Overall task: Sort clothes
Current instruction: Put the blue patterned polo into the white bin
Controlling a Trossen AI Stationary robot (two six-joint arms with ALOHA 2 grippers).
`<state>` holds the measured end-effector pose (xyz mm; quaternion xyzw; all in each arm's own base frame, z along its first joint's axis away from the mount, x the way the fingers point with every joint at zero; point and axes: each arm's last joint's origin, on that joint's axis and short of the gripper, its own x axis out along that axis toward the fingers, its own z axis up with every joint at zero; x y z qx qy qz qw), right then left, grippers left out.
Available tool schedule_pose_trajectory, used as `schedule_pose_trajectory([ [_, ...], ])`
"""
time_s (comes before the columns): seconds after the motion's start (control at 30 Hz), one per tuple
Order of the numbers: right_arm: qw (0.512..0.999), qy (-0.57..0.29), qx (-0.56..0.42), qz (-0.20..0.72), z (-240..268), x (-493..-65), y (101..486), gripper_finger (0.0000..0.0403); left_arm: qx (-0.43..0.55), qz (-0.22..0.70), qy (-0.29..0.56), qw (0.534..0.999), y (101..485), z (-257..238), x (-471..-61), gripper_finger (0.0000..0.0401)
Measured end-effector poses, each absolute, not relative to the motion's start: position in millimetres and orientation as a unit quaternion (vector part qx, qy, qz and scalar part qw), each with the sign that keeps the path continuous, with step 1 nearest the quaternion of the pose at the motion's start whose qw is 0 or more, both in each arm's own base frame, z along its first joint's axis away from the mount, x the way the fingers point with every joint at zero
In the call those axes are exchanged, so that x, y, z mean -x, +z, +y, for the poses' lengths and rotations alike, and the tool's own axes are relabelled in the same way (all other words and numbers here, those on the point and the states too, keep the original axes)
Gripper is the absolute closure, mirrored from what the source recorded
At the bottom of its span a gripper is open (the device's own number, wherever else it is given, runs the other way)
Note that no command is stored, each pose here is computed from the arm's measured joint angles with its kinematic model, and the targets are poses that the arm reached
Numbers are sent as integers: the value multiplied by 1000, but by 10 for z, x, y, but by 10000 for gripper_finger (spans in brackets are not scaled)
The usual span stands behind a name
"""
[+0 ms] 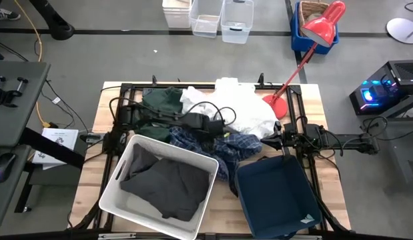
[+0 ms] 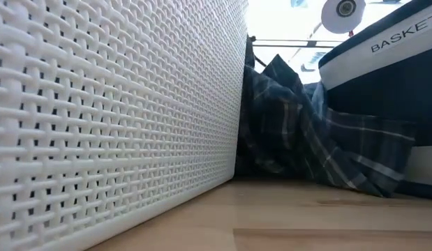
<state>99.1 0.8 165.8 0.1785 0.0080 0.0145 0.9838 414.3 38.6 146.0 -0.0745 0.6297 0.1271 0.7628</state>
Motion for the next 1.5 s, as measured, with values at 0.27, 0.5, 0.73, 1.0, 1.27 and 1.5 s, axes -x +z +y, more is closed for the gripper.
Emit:
schedule_pose_trajectory([
  [0.27, 984, 15, -178, 8, 8, -991, 1658, 402, 49, 594, 70, 800, 1946, 298, -4032, 386],
  [0.5, 984, 15, -178, 8, 8, -991, 1658, 402, 33, 402, 64, 913, 3419, 255, -3396, 398],
  [0.73, 984, 15, -178, 8, 8, -991, 1658, 402, 28, 129, 54, 990, 4571, 133, -2472, 400],
  [1.0, 984, 15, -178, 8, 8, -991, 1658, 402, 57, -233, -96, 966, 5562, -135, -1340, 400],
  [1.27, 984, 15, -178, 8, 8, -991, 1658, 402, 45, -363, -325, 872, 5923, -341, -829, 401],
  [1.5, 984, 15, -178, 8, 8, -991, 1658, 402, 138, -182, -473, 851, 5728, -598, -1083, 401],
])
